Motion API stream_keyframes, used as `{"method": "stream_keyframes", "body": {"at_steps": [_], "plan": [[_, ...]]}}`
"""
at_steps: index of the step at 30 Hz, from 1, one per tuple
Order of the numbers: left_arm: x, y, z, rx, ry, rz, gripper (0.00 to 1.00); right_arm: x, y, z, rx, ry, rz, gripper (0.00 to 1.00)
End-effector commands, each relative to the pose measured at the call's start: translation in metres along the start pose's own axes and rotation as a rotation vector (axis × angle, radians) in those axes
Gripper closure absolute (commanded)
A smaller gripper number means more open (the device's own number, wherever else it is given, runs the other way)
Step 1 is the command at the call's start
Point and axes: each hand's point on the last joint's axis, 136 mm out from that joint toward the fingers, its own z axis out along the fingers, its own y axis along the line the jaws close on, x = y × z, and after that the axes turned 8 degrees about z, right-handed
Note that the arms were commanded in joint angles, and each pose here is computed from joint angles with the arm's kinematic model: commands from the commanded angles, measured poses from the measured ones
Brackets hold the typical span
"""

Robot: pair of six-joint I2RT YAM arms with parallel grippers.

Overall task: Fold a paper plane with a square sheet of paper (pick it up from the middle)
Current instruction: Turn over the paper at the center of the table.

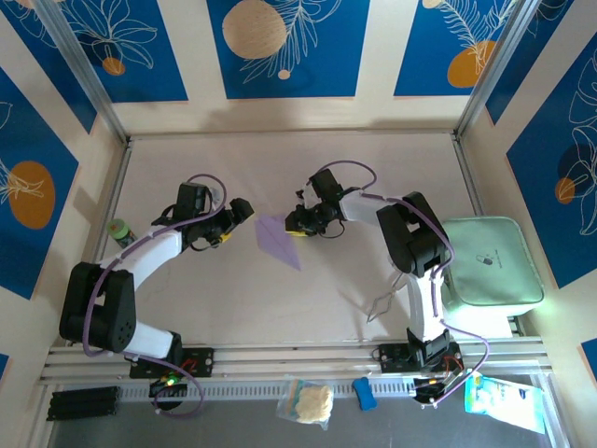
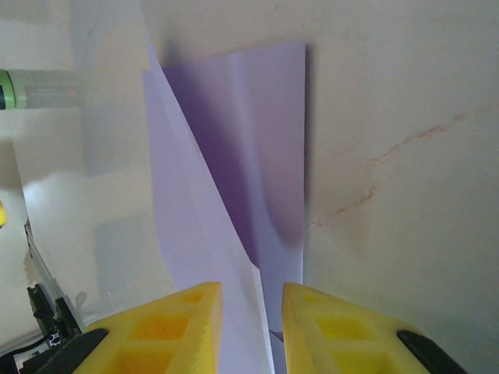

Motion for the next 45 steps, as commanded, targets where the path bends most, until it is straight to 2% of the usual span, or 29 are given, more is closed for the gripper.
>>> {"method": "stream_keyframes", "body": {"at_steps": [1, 12, 21, 28, 34, 39, 42, 45], "plan": [[0.003, -0.004, 0.002, 0.024, 0.012, 0.003, 0.01, 0.006, 0.009, 0.005, -0.036, 0.043, -0.028, 0.75], [0.004, -0.016, 0.001, 0.092, 0.018, 0.0, 0.01, 0.004, 0.026, -0.003, -0.108, 0.024, -0.068, 0.92], [0.015, -0.065, 0.001, 0.347, 0.038, 0.052, 0.0, 0.001, 0.071, -0.054, -0.314, -0.039, -0.055, 0.93], [0.021, -0.097, 0.003, 0.487, 0.039, 0.117, 0.03, 0.01, 0.099, -0.083, -0.444, -0.019, -0.036, 0.93], [0.029, -0.121, 0.01, 0.579, 0.073, 0.145, 0.14, 0.015, 0.112, -0.1, -0.535, 0.003, -0.005, 0.92], [0.033, -0.137, 0.009, 0.644, 0.075, 0.187, 0.28, 0.014, 0.117, -0.109, -0.586, 0.009, 0.019, 0.92], [0.032, -0.139, 0.007, 0.653, 0.064, 0.201, 0.38, 0.014, 0.118, -0.112, -0.598, 0.009, 0.027, 0.92], [0.031, -0.14, 0.005, 0.652, 0.054, 0.209, 0.44, 0.013, 0.116, -0.113, -0.601, 0.009, 0.038, 0.92]]}}
